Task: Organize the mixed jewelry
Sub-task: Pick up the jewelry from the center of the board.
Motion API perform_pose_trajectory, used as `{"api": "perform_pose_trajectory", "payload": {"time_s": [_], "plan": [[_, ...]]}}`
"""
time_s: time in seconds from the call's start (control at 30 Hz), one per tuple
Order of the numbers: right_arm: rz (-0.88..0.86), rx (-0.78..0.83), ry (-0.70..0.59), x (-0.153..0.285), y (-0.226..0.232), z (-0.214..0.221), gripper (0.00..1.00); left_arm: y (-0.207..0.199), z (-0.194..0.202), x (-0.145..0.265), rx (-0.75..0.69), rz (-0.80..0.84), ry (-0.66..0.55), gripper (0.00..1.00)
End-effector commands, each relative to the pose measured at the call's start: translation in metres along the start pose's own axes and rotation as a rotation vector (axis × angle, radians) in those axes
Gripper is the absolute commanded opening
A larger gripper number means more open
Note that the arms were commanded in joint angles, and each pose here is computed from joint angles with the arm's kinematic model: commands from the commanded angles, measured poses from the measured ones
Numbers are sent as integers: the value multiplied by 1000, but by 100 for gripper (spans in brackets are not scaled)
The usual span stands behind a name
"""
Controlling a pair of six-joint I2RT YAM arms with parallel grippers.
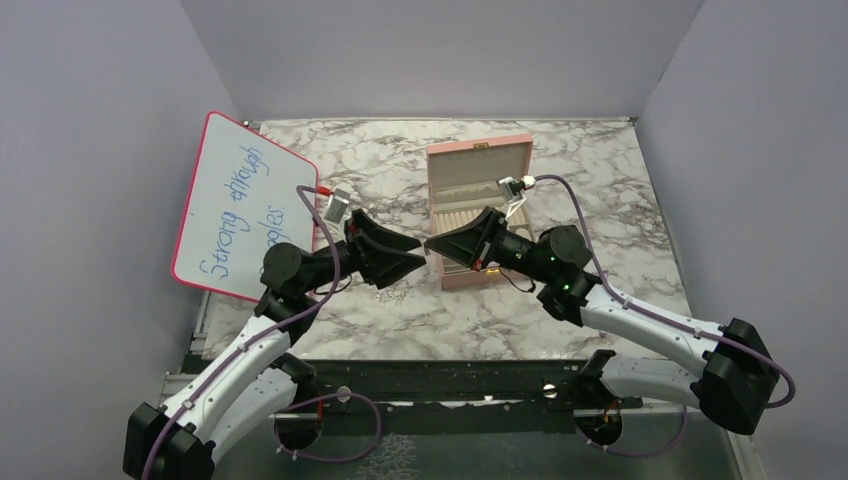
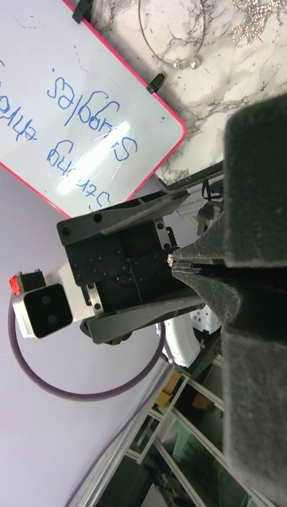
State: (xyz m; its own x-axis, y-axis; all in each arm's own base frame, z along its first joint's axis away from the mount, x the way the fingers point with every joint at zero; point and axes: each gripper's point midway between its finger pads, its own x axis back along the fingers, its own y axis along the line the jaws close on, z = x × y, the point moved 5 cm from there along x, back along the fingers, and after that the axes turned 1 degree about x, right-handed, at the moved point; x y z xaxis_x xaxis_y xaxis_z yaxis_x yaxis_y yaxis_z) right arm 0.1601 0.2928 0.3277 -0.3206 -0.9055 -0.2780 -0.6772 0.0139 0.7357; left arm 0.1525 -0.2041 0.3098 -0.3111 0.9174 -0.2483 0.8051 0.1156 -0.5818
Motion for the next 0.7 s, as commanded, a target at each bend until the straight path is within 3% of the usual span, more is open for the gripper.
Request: {"api": "perform_pose_trajectory", "payload": {"time_s": [0.0, 0.2, 0.43, 0.6, 0.67], "plan": [[31, -44, -28, -5, -3, -5, 2, -19, -12, -7, -96, 101, 2, 63], [35, -62, -28, -6, -4, -5, 2, -21, -3, -13, -85, 137, 48, 52], [45, -73, -26, -5, -6, -3, 1, -22, -1, -17, -89, 146, 58, 28], [76, -76, -32, -1, -10, -2, 2, -23, -2, -16, -103, 147, 48, 1], [103, -72, -44, 1, -12, -3, 7, -25, -1, -15, -91, 147, 59, 0]]}}
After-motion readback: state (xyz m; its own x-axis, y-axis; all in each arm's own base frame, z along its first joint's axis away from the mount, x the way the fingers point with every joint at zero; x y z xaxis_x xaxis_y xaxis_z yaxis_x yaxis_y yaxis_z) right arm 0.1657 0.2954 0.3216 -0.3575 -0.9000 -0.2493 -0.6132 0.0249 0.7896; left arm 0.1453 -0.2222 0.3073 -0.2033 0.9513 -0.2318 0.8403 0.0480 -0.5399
